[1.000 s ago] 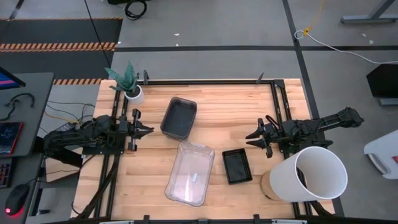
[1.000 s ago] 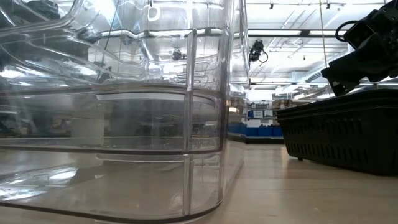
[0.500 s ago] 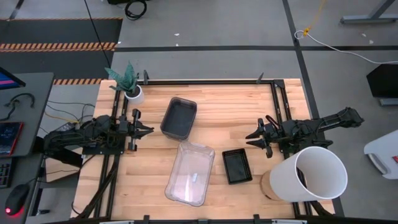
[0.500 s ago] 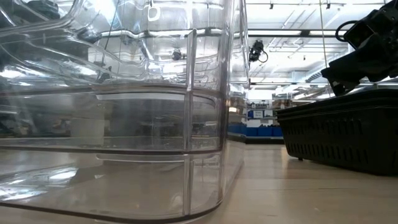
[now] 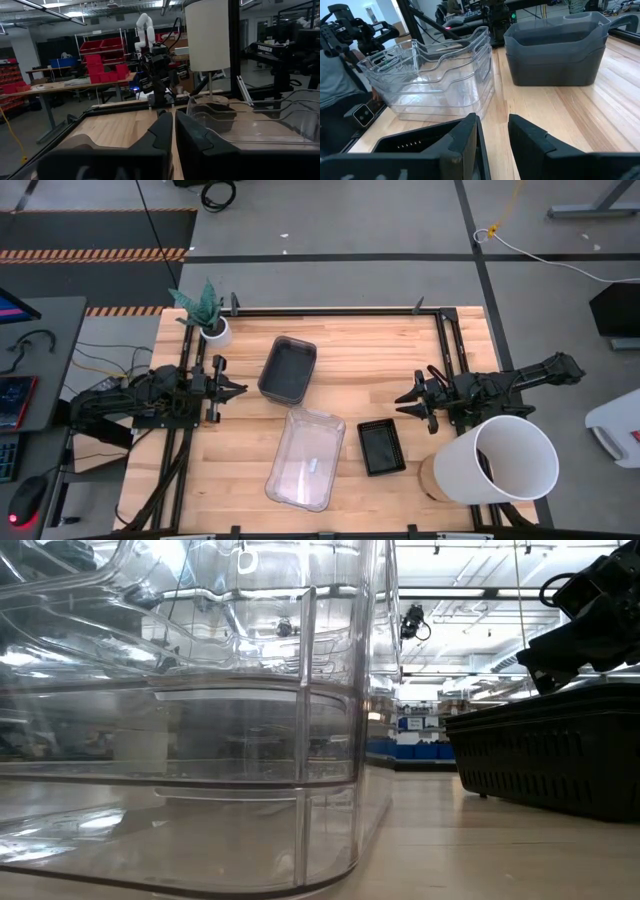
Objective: Stack baskets by color
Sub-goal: Return to Home Position
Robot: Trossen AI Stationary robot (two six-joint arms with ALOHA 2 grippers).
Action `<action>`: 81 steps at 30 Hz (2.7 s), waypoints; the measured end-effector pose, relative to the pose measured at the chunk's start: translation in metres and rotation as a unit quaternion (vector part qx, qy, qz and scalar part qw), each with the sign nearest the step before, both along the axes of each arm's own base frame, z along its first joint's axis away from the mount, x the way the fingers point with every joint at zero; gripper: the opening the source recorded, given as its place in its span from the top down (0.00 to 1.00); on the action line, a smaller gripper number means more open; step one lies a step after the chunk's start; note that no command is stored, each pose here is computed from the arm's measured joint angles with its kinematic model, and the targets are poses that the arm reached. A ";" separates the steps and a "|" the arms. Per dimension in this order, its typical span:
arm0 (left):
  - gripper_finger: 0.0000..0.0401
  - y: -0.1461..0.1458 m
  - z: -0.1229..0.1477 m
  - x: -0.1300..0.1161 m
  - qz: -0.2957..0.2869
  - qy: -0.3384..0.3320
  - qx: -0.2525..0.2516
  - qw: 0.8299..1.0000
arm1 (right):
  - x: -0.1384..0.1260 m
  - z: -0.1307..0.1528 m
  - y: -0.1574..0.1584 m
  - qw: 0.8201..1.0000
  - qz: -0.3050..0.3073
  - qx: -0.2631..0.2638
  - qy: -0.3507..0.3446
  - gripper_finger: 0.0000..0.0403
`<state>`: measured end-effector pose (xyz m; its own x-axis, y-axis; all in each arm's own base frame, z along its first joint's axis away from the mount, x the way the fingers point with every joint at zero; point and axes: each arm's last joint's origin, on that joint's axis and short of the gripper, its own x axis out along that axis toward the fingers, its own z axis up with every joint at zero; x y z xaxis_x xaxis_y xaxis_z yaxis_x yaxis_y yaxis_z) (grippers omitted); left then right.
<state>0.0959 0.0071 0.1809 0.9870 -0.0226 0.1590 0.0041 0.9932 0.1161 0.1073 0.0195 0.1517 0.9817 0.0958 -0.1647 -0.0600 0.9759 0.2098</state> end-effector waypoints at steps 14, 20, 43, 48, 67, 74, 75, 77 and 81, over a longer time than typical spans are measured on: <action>0.93 0.000 0.000 0.000 0.000 0.000 0.000 1.000 | 0.000 0.000 0.000 1.000 0.000 0.000 0.000 0.71; 0.94 0.000 0.000 0.000 0.000 0.000 0.000 1.000 | 0.000 0.000 0.000 1.000 0.000 0.000 0.000 0.71; 0.92 0.000 0.000 0.000 0.000 0.000 0.000 1.000 | 0.000 0.000 0.000 1.000 0.000 0.000 0.000 0.71; 0.91 0.000 0.000 0.000 0.000 0.000 0.000 1.000 | 0.000 0.000 0.000 1.000 0.000 0.000 0.000 0.71; 0.92 0.000 0.000 0.000 0.000 0.000 0.000 1.000 | 0.000 0.000 0.000 1.000 0.000 0.000 0.000 0.71; 0.93 0.000 0.000 0.000 0.000 0.000 0.000 1.000 | 0.000 0.000 0.000 1.000 0.000 0.000 0.000 0.71; 0.93 0.000 0.000 0.000 0.000 0.000 0.000 1.000 | 0.000 0.000 0.000 1.000 0.000 0.000 0.000 0.71; 0.94 0.000 0.000 0.000 0.000 0.000 0.000 1.000 | 0.000 0.000 0.000 1.000 0.000 0.000 0.000 0.71; 0.93 0.000 0.000 0.000 0.000 0.000 0.000 1.000 | 0.000 0.000 0.000 1.000 0.000 0.000 0.000 0.71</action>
<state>0.0959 0.0071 0.1809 0.9870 -0.0227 0.1590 0.0041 0.9932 0.1165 0.1073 0.0195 0.1517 0.9817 0.0954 -0.1649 -0.0596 0.9759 0.2100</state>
